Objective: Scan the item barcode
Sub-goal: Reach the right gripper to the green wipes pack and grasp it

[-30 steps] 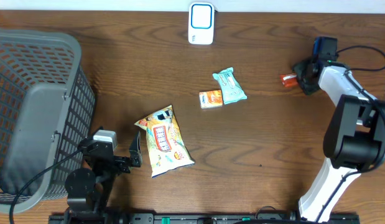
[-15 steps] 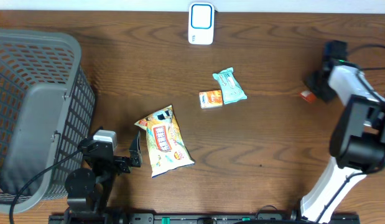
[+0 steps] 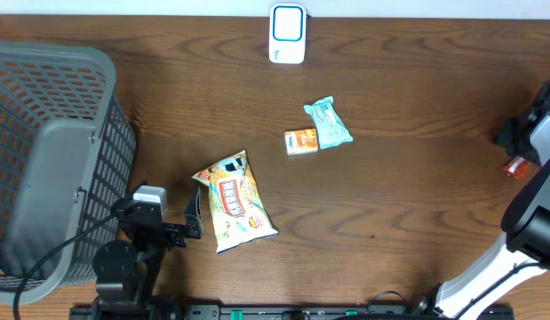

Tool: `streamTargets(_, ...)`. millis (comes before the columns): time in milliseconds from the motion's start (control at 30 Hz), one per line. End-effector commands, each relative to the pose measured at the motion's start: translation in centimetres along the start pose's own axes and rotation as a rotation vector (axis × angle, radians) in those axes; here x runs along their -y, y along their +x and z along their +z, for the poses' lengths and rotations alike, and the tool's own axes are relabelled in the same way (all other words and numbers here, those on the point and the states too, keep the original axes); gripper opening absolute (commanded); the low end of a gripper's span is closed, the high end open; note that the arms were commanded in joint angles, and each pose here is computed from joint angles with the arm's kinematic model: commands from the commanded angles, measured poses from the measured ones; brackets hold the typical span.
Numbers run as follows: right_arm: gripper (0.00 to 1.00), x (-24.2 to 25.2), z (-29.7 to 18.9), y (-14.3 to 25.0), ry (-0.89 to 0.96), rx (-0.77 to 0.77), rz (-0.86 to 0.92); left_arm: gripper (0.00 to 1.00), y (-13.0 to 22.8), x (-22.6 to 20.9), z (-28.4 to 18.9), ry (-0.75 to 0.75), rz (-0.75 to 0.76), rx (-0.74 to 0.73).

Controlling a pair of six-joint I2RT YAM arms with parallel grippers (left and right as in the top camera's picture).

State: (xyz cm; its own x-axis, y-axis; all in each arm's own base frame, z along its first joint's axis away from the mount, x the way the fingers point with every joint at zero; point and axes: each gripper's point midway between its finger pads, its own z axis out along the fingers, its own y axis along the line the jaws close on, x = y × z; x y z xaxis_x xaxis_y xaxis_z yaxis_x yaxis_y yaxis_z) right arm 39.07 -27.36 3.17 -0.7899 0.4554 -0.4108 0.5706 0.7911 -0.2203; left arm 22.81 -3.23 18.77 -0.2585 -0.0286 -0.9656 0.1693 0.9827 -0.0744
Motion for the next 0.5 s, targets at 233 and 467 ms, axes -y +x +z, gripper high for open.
streamTargets(233, 0.99, -10.6, -18.4, -6.9, -0.714, 0.353, -0.081, 0.99, 0.1, -0.2, 0.0, -0.009, 0.013, 0.0)
streamTargets(467, 0.99, -24.9, -24.6, 0.6, -0.972, 0.185, -0.288, 0.99, 0.1, -0.2, 0.0, -0.009, 0.013, 0.0)
